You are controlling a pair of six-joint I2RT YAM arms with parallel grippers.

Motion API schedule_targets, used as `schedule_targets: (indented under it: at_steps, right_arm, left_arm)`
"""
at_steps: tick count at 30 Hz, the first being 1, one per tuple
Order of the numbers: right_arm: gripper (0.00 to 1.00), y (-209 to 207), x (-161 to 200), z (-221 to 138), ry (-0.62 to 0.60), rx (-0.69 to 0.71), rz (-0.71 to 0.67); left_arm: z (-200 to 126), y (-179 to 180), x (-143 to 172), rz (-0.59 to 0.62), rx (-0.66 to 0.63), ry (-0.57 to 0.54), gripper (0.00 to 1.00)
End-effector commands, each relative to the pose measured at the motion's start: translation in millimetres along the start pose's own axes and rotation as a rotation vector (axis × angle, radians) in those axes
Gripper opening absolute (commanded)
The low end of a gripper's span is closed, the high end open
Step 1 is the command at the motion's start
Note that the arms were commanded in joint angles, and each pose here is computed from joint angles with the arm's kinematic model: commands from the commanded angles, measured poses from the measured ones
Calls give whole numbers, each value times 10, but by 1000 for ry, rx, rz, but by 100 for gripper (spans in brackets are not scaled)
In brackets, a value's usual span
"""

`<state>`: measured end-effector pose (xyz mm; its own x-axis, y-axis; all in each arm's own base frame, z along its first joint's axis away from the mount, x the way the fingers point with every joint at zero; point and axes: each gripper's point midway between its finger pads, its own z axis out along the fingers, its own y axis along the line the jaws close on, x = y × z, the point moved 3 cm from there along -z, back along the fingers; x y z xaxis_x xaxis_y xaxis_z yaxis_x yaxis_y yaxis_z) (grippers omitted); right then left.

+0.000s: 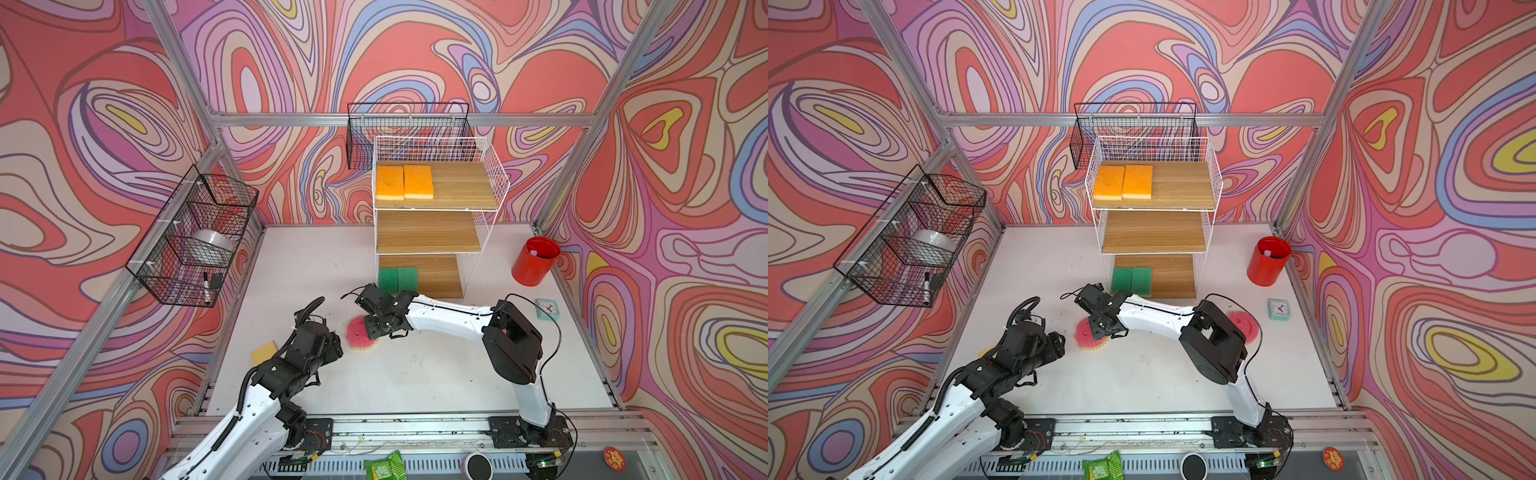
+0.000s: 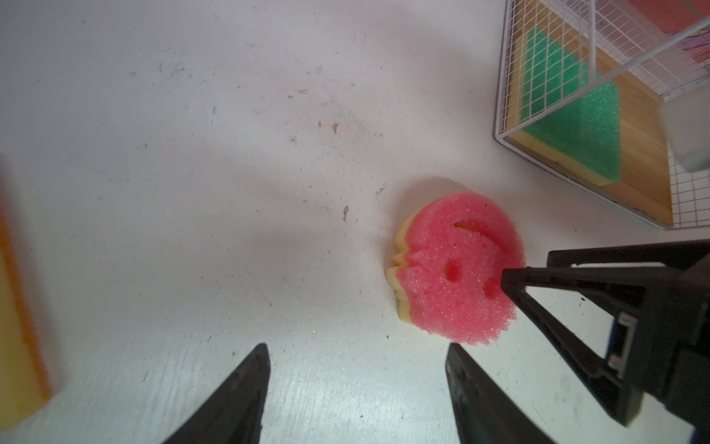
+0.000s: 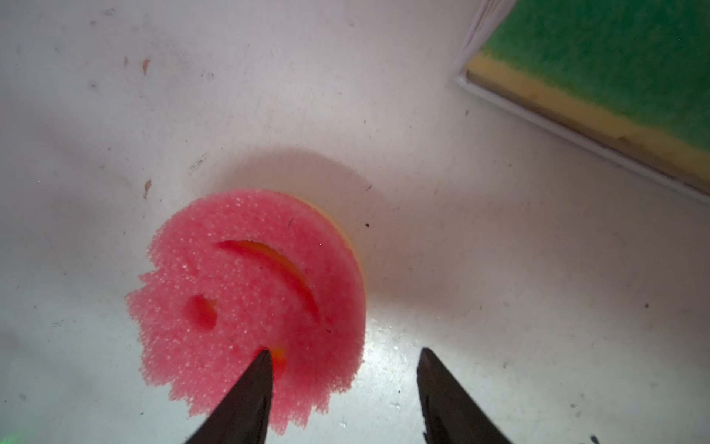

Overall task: Arrange cleaning sponges on a shelf
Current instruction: Move the cleaning sponge to the center of the table, then pick up the cleaning sponge at the center of the table.

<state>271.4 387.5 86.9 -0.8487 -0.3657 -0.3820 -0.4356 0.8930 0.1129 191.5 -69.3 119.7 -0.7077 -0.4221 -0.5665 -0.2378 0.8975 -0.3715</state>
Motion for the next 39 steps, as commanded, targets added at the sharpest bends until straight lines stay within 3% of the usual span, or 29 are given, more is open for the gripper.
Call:
schedule_targets:
  at_steps: [1, 4, 13, 21, 24, 27, 35, 39]
  right_arm:
    - [62, -7, 116, 129, 55, 13, -22]
    - [60, -7, 144, 152, 65, 13, -21]
    - [41, 22, 155, 220, 71, -3, -6]
    - [42, 22, 175, 275, 82, -1, 2]
    - [36, 28, 162, 259, 76, -3, 6]
    - [27, 14, 134, 203, 61, 1, 15]
    - [26, -56, 69, -69, -3, 16, 36]
    - [26, -144, 13, -406, -55, 43, 40]
  left_arm:
    - [-13, 55, 26, -2, -17, -2, 73]
    - [-9, 54, 31, -4, -17, 1, 73]
    - [-14, 56, 31, -5, -23, 5, 73]
    - [-49, 69, 24, -9, -20, -3, 73]
    - [-61, 74, 20, -7, -22, -7, 73]
    - [-62, 79, 24, -9, -21, -7, 73]
    - [-86, 38, 18, -5, 2, -1, 73]
    - [-107, -52, 0, 7, 45, 9, 72]
